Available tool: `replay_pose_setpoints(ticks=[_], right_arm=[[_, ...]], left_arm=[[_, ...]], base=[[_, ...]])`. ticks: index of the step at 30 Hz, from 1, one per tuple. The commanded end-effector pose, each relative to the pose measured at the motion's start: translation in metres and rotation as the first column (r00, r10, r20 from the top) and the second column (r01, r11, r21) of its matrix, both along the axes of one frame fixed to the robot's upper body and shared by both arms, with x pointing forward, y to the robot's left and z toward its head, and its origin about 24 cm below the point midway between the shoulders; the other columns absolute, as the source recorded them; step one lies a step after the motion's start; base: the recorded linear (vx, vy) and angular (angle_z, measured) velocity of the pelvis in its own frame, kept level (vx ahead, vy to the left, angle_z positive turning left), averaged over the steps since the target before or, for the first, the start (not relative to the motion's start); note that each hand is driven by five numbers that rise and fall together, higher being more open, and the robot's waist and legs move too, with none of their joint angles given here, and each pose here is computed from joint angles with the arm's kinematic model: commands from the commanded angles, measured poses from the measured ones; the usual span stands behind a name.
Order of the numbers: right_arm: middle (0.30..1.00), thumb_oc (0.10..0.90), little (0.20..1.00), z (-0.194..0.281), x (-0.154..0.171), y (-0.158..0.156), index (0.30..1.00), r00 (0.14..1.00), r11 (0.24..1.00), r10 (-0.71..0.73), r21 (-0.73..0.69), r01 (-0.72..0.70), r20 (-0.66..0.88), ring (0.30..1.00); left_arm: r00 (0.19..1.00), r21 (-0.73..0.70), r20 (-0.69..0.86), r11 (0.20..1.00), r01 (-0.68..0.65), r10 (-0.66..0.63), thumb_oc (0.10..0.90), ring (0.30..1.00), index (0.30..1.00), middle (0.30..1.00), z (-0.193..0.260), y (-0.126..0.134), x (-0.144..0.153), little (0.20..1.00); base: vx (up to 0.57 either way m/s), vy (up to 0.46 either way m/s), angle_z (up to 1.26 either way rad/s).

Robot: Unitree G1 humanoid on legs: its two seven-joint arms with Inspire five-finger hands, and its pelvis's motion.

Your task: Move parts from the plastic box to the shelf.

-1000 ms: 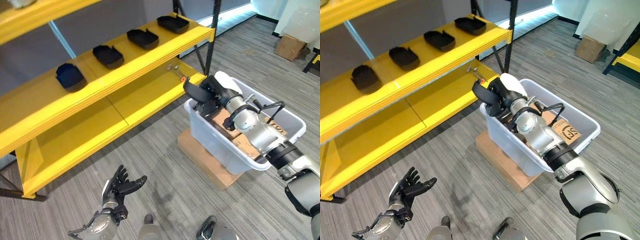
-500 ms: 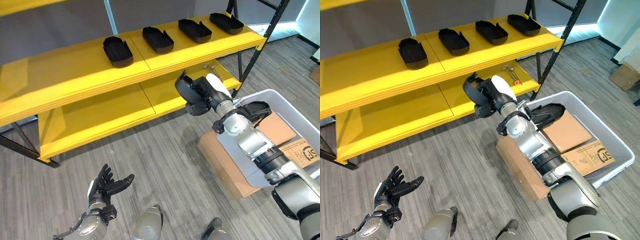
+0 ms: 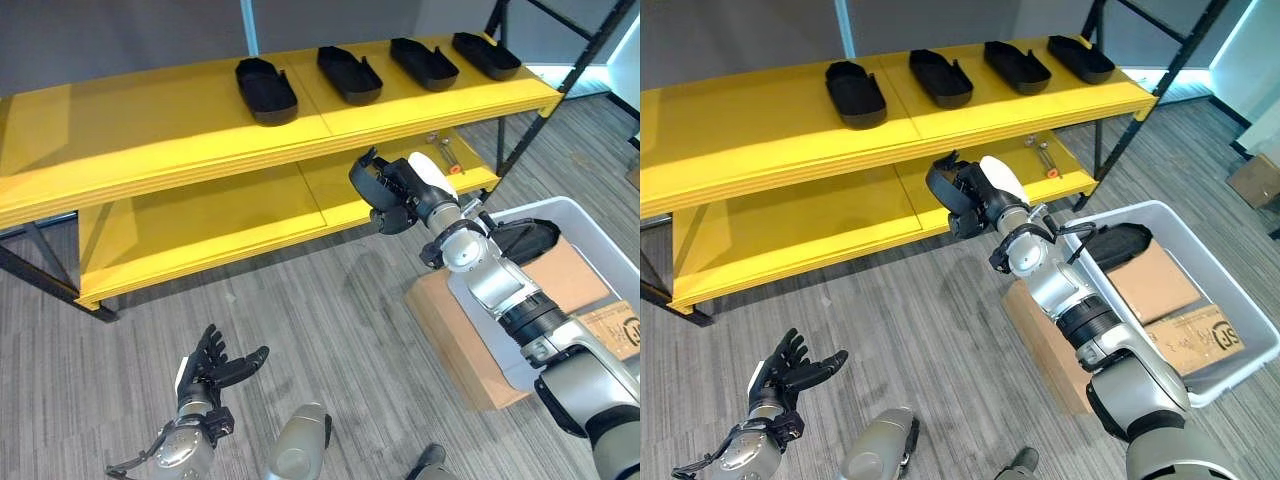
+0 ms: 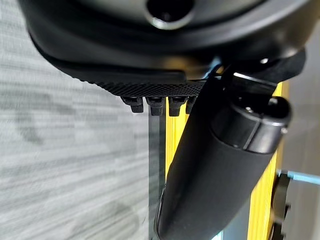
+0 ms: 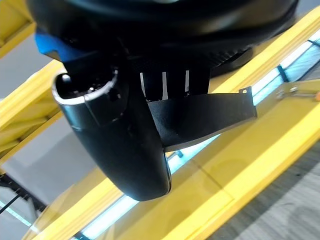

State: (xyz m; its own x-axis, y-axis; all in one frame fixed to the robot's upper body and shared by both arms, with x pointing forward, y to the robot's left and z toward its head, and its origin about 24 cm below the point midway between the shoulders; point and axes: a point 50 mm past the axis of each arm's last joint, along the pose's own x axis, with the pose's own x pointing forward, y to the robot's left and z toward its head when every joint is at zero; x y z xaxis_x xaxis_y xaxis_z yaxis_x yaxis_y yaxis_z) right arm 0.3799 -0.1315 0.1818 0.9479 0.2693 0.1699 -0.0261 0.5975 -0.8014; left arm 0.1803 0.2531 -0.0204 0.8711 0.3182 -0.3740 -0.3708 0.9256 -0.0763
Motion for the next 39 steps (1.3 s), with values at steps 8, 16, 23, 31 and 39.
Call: replay_pose_setpoints(ticks=[8,16,23,31,39], right_arm=[[0.300,0.400,0.300,0.101,-0.005,0.010,0.300,0.931,0.996,0.084,-0.045,-0.073,0.354,0.300],[0.300,0.400,0.300,0.100,-0.005,0.008,0.300,0.935,0.997,0.080,-0.032,-0.074,0.345,0.300],[0.300,0.400,0.300,0.093,-0.006,-0.002,0.300,0.954,0.994,0.085,0.039,-0.100,0.287,0.300],[0.300,0.400,0.300,0.090,-0.010,-0.008,0.300,0.953,0.993,0.088,0.049,-0.106,0.290,0.300],[0.300,0.400,0.300,0.105,-0.012,-0.001,0.300,0.935,0.991,0.112,0.030,-0.130,0.337,0.300]], left_arm=[[0.975,0.164,0.182,0.982,0.098,-0.128,0.900,1.000,1.000,1.000,0.042,0.000,0.027,1.000],[0.984,0.114,0.176,0.993,0.007,-0.027,0.900,1.000,1.000,1.000,0.034,0.008,0.020,1.000],[0.987,0.072,0.158,0.997,0.016,-0.027,0.900,1.000,1.000,1.000,0.027,0.001,0.014,1.000],[0.987,0.074,0.145,0.996,0.054,-0.065,0.900,1.000,1.000,1.000,0.026,-0.006,0.016,1.000],[0.986,0.058,0.151,0.996,0.069,-0.077,0.900,1.000,1.000,1.000,0.026,-0.009,0.015,1.000]], base=[[0.16,0.102,0.77],[0.16,-0.077,0.65],[0.20,-0.172,0.42],[0.11,-0.066,0.19],[0.08,-0.112,0.16]])
